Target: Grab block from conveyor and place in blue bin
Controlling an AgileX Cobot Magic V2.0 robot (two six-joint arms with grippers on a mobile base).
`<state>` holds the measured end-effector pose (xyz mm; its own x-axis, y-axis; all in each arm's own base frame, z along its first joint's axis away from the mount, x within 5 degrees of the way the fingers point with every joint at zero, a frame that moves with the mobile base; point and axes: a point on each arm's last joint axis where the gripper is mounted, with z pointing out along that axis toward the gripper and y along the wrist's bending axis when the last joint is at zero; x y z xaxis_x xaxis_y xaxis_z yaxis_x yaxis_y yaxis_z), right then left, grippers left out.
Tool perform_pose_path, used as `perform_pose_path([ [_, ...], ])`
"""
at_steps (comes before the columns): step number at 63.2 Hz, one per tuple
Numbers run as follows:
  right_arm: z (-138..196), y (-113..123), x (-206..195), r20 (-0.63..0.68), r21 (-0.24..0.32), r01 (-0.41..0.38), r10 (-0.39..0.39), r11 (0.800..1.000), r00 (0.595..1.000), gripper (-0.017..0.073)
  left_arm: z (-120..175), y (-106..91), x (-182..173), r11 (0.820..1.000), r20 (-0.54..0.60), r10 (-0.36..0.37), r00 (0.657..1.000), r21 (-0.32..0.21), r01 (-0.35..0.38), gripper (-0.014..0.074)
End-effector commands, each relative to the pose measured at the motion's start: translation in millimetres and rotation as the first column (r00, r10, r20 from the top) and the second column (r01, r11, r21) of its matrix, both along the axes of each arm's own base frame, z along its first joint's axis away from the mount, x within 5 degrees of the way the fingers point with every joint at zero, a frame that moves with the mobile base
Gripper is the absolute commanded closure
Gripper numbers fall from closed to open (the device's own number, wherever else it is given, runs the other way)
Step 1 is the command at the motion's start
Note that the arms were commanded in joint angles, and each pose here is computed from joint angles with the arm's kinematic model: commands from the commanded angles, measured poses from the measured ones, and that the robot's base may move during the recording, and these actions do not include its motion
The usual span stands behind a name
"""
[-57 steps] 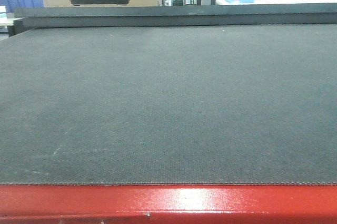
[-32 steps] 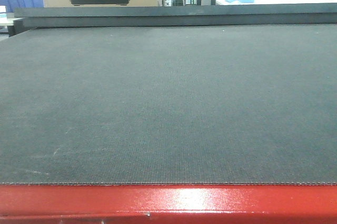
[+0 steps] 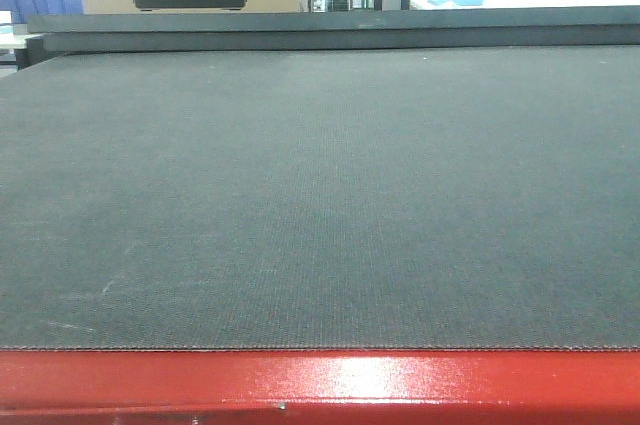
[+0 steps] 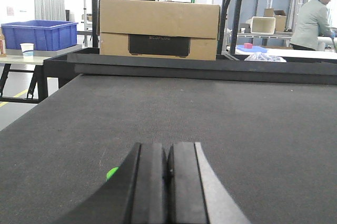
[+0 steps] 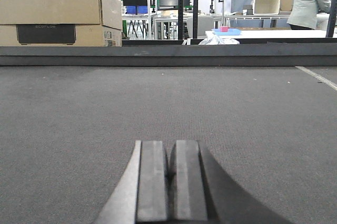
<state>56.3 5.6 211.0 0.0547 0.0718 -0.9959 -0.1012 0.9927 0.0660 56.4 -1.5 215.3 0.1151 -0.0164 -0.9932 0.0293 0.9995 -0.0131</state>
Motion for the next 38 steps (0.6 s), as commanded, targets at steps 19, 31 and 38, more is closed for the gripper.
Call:
perform_pose_path([
  [19,33,-7,-8,0.365,0.087,0.047,-0.076,0.995,0.928,0.0727,21,0.6,-5,1.0,0.169,0.002,0.986,-0.029,0.003,0.0704],
  [31,91,-8,-26,0.475,0.095,0.033,-0.074,0.995,0.877,0.0727,77,1.1,-20,1.0,0.314,0.006,0.95,0.0,-0.006,0.0704],
  [38,125,-8,-27,0.495,0.09,0.03,-0.071,0.995,0.866,0.0727,113,1.0,-22,0.999,0.358,0.011,0.934,0.042,-0.028,0.0704],
])
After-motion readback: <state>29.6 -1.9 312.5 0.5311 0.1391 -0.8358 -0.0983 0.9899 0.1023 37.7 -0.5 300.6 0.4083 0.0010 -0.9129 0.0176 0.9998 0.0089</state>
